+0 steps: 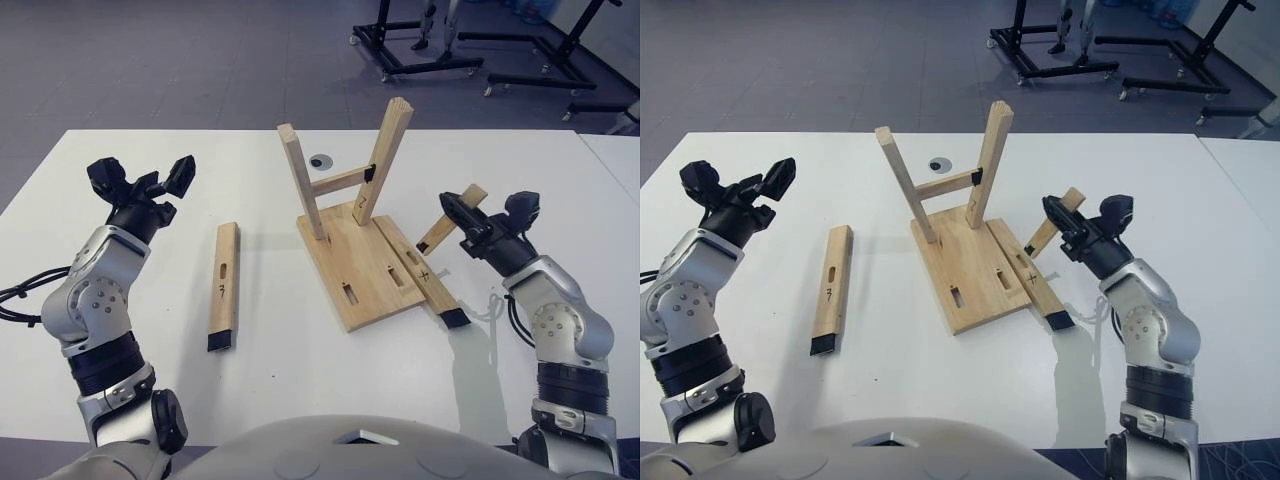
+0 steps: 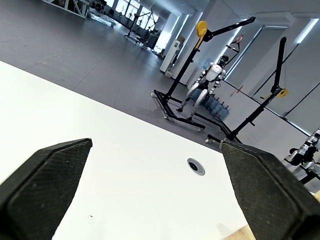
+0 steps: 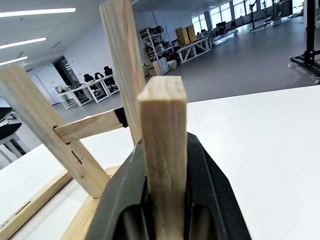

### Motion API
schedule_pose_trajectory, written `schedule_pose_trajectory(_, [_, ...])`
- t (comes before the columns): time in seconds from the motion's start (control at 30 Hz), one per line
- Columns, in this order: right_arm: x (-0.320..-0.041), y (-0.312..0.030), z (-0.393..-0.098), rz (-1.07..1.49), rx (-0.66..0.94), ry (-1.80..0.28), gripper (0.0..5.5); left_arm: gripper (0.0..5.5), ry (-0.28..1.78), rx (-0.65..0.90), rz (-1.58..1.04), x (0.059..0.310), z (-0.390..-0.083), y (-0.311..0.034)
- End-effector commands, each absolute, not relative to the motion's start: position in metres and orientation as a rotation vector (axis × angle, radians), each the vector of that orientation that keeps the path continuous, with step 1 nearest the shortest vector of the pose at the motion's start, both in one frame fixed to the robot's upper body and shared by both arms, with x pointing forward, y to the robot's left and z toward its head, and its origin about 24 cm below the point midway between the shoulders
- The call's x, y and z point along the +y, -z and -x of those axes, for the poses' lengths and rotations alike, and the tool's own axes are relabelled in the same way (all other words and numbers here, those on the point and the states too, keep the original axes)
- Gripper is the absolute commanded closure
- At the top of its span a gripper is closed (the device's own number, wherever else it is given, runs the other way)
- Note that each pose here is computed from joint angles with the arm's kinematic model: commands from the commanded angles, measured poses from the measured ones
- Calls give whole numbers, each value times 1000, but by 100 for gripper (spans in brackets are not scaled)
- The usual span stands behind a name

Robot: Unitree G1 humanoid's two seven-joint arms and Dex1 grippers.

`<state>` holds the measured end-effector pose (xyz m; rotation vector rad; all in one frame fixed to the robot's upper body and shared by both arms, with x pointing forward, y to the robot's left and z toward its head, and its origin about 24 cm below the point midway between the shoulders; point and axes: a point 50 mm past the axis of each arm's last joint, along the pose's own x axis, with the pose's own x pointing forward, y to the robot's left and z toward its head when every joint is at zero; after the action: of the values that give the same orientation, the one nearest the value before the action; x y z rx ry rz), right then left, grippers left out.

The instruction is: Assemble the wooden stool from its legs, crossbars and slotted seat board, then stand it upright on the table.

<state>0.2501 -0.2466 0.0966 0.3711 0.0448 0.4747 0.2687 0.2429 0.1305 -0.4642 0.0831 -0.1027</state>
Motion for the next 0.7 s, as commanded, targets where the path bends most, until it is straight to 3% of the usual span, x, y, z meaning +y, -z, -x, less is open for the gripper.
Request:
schedule_pose_trajectory(0.03, [-244, -86, -248, -382, 86, -478, 510, 80, 102, 95, 454, 242, -268, -127])
schedule_pose_trajectory(0.7, [-229, -54, -251, -342, 136, -415, 510, 80, 125, 98, 440, 234, -270, -123])
